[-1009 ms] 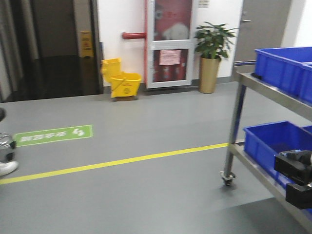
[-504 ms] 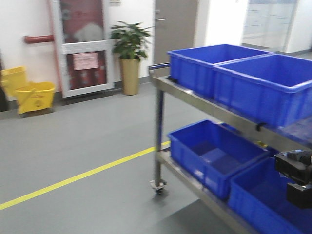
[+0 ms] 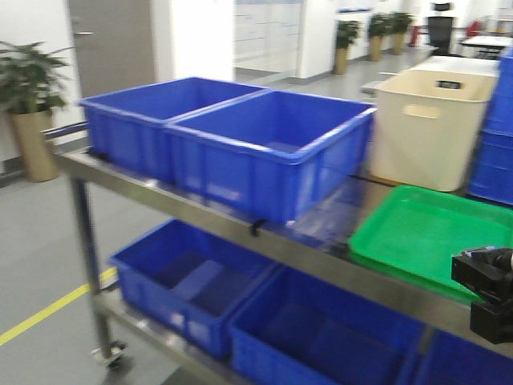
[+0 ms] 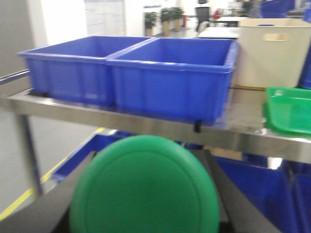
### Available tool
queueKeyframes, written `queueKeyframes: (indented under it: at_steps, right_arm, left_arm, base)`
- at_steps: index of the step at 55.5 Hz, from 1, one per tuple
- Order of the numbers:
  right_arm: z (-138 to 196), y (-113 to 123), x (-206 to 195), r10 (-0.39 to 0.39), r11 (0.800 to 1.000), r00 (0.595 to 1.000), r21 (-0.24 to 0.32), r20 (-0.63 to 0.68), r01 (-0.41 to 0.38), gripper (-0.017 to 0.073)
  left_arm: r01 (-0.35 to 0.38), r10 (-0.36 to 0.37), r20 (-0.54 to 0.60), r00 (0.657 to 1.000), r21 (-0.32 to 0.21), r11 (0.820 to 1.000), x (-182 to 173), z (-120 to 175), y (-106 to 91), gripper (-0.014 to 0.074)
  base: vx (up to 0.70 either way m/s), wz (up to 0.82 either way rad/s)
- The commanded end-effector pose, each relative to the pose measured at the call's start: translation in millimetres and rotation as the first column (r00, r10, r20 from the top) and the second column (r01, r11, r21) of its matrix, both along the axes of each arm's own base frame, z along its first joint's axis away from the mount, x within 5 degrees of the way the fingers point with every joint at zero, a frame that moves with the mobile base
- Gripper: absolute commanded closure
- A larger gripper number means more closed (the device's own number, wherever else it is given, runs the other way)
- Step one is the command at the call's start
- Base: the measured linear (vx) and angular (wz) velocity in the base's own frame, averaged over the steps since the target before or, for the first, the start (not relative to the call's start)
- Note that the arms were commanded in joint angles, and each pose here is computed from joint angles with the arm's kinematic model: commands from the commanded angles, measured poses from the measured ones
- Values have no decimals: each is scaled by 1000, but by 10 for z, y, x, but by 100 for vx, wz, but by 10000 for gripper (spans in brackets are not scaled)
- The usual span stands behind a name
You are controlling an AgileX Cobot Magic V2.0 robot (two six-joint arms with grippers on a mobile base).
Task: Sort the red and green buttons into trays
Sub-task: 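Drive the base up to the shelf with green and red trays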
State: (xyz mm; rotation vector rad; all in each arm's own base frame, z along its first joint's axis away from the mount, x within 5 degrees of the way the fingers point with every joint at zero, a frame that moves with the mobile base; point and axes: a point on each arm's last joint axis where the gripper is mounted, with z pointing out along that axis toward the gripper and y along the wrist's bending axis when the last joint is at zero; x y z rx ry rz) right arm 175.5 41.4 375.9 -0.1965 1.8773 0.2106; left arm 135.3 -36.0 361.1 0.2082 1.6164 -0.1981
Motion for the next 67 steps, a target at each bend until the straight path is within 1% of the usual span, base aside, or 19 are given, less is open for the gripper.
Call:
queueKeyframes:
  at_steps: [1,19,34,49,67]
  right_arm:
    - [226,-13,-8,-13,1000,991,23,137,10,568]
    - [226,-13,-8,-13,1000,991,23,137,10,568]
    - [226,-13,-8,-13,1000,991,23,137,10,568]
    - [226,-13,-8,-13,1000,991,23,137,10,568]
    - [226,-13,-8,-13,1000,991,23,137,10,568]
  left_arm:
    - [17,-12,109,994,-45,999,-17,194,-13,591]
    - [17,-12,109,994,-45,999,-17,194,-13,591]
    - [17,-12,109,994,-45,999,-17,194,-13,591]
    - [17,-12,109,994,-45,999,-17,194,-13,591]
    - [17,-12,109,994,-45,999,-17,194,-13,591]
  base:
    - [26,-74]
    - [23,-70]
    - [20,-53]
    - [18,-34]
    - [18,-20]
